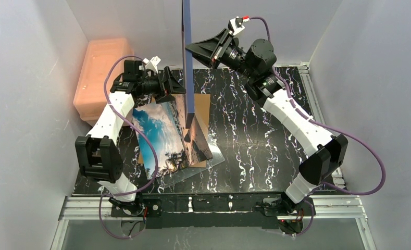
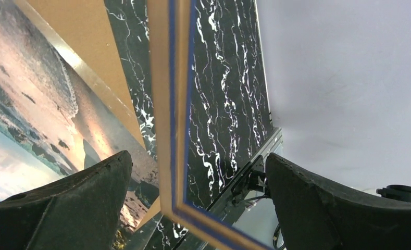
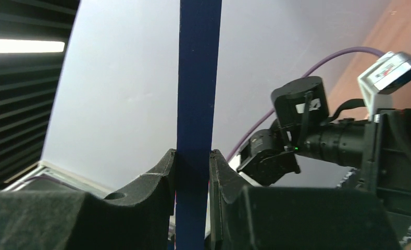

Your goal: Put the photo into the frame

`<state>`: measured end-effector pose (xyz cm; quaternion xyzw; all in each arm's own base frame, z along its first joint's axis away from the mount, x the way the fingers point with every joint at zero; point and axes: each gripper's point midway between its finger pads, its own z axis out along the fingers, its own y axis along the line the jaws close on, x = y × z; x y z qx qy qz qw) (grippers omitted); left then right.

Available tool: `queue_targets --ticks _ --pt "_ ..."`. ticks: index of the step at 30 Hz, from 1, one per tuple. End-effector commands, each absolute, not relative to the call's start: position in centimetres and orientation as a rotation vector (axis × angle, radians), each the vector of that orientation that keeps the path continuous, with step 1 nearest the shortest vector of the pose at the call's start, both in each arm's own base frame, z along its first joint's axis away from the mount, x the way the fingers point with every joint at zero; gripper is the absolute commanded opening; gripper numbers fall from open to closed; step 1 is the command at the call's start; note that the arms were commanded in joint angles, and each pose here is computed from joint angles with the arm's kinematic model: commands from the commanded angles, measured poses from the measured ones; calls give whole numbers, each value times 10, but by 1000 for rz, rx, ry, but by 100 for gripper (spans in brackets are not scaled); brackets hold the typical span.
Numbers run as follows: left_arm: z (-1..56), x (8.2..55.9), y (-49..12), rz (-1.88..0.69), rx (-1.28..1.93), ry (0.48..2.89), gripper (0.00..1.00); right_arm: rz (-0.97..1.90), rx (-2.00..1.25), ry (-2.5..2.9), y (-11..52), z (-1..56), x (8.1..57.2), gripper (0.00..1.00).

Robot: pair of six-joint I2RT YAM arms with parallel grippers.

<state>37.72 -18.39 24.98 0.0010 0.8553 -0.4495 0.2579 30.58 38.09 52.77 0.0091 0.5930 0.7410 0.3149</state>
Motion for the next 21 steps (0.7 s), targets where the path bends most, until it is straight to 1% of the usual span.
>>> queue_targets --ticks 1,5,10,12,13,14,16,18,19,21 --pt "257 381 -194 -1294 31 2274 98 2155 -106 1198 348 609 257 1" --pt "254 385 -199 -1317 29 2266 99 2195 -92 1185 349 609 259 1" --pt "237 387 -196 -1275 25 2289 98 2237 -116 1175 352 614 255 1" --pt "234 387 -195 -1262 29 2290 94 2236 -112 1178 352 613 255 1" --pt "234 387 -196 -1266 33 2289 90 2234 -109 1181 352 612 256 1" --pt "234 387 -197 -1276 34 2288 84 2235 -108 1187 353 610 256 1" --pt "237 387 -198 -1293 41 2278 66 2234 -111 1197 354 605 256 1" --pt "242 387 -199 -1296 52 2261 42 2218 -107 1225 356 597 258 1" --pt "245 387 -198 -1286 62 2252 28 2202 -107 1250 357 591 259 1" --pt "251 387 -194 -1231 94 2239 12 2143 -102 1318 361 575 264 3"
